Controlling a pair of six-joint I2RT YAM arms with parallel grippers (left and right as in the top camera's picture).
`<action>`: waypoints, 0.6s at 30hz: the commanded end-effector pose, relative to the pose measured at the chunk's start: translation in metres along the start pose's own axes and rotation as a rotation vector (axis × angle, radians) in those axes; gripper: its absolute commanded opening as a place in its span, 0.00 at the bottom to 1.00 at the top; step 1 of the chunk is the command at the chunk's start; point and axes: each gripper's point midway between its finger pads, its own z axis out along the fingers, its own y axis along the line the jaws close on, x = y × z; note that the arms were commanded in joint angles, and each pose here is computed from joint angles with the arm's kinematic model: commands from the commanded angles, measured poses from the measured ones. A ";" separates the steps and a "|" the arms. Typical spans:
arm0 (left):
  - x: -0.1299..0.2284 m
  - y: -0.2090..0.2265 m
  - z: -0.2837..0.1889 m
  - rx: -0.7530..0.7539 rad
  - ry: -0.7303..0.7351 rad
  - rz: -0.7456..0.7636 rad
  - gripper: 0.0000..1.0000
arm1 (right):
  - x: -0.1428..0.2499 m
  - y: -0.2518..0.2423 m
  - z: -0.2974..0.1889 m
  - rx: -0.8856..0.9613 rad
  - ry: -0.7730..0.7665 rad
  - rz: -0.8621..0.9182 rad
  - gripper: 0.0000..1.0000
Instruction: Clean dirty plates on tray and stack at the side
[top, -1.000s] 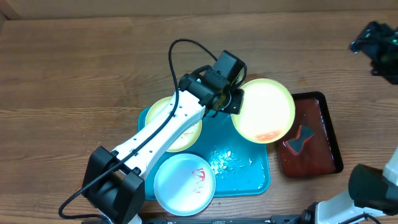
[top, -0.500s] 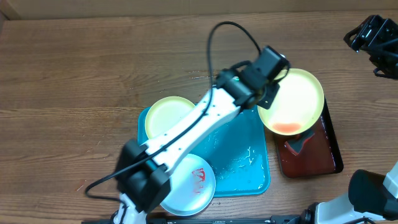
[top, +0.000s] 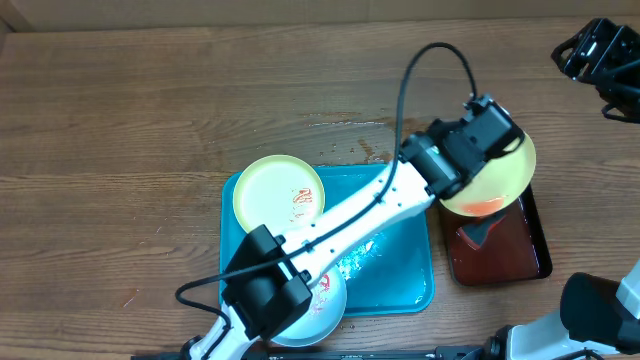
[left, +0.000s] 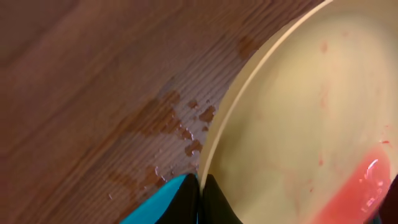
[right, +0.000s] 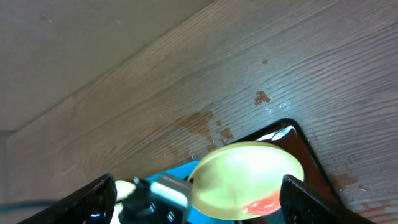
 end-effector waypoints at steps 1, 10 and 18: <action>-0.015 0.013 -0.012 -0.125 -0.057 0.072 0.04 | -0.004 0.009 -0.015 -0.024 -0.052 -0.033 0.87; -0.034 0.001 -0.039 -0.329 -0.149 0.280 0.04 | -0.007 0.014 -0.016 -0.054 -0.061 -0.039 0.90; -0.034 -0.017 -0.050 -0.356 -0.169 0.342 0.04 | -0.012 0.008 -0.018 -0.053 -0.077 -0.027 0.93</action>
